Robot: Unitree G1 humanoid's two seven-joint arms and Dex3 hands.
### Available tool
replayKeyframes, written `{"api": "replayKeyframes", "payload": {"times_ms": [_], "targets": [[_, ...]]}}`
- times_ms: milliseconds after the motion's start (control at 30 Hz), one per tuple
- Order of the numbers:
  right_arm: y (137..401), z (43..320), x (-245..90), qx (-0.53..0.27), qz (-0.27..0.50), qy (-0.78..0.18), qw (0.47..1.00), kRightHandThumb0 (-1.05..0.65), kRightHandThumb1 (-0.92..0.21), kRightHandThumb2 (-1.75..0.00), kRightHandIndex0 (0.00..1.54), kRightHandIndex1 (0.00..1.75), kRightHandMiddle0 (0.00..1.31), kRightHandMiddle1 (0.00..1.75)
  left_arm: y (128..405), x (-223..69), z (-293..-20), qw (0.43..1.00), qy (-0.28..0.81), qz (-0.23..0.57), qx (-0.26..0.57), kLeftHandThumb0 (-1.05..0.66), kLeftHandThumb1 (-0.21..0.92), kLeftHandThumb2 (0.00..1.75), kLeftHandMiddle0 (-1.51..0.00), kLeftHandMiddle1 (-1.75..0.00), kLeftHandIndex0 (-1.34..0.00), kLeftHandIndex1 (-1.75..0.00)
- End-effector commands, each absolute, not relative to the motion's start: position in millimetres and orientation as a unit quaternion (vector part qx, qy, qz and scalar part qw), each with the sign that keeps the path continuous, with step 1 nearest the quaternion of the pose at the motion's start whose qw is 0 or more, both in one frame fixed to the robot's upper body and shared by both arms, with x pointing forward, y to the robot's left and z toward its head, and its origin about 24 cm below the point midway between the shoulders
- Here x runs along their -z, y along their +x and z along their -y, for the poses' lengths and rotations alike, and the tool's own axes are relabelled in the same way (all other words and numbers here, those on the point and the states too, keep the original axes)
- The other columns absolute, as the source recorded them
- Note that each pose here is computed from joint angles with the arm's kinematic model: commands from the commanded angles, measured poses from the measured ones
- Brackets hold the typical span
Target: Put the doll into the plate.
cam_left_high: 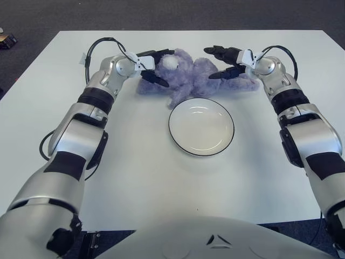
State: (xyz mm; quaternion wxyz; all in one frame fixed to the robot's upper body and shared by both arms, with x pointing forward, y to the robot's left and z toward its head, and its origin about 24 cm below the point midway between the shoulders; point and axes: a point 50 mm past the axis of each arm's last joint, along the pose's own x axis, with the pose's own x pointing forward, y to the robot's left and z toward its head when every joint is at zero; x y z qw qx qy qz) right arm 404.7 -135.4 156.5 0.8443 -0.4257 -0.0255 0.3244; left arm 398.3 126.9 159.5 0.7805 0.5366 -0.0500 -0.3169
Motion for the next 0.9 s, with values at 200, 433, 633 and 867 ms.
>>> {"api": "replayKeyframes", "payload": {"times_ms": [200,433,633,867], "targets": [[407.1,130.8,-160.0,-0.323,0.031,-0.425,0.845,-0.91,-0.92,-0.17,0.0,0.0,0.01,0.02,400.1,-155.9,-123.1,0.776,0.546,0.045,0.312,-0.84,0.82,0.0,-0.2,-0.03,-0.12,-0.06],[407.3,130.7,-155.9,-0.334,0.011,-0.419,0.844,-0.91,-0.92,-0.17,0.0,0.0,0.03,0.03,401.0,-150.5,-122.3,0.779,0.543,0.037,0.312,-0.81,0.82,0.0,-0.29,-0.05,-0.21,-0.08],[407.7,130.3,-153.8,-0.341,-0.005,-0.417,0.842,-0.9,-0.92,-0.17,0.04,0.01,0.11,0.07,401.7,-147.8,-122.2,0.781,0.54,0.032,0.312,-0.78,0.81,0.0,-0.36,-0.04,-0.3,-0.09],[408.0,130.2,-151.9,-0.35,-0.023,-0.423,0.836,-0.88,-0.92,-0.21,0.06,0.02,0.15,0.08,402.4,-146.4,-121.7,0.781,0.539,0.029,0.314,-0.75,0.81,0.0,-0.44,-0.07,-0.37,-0.11]]}}
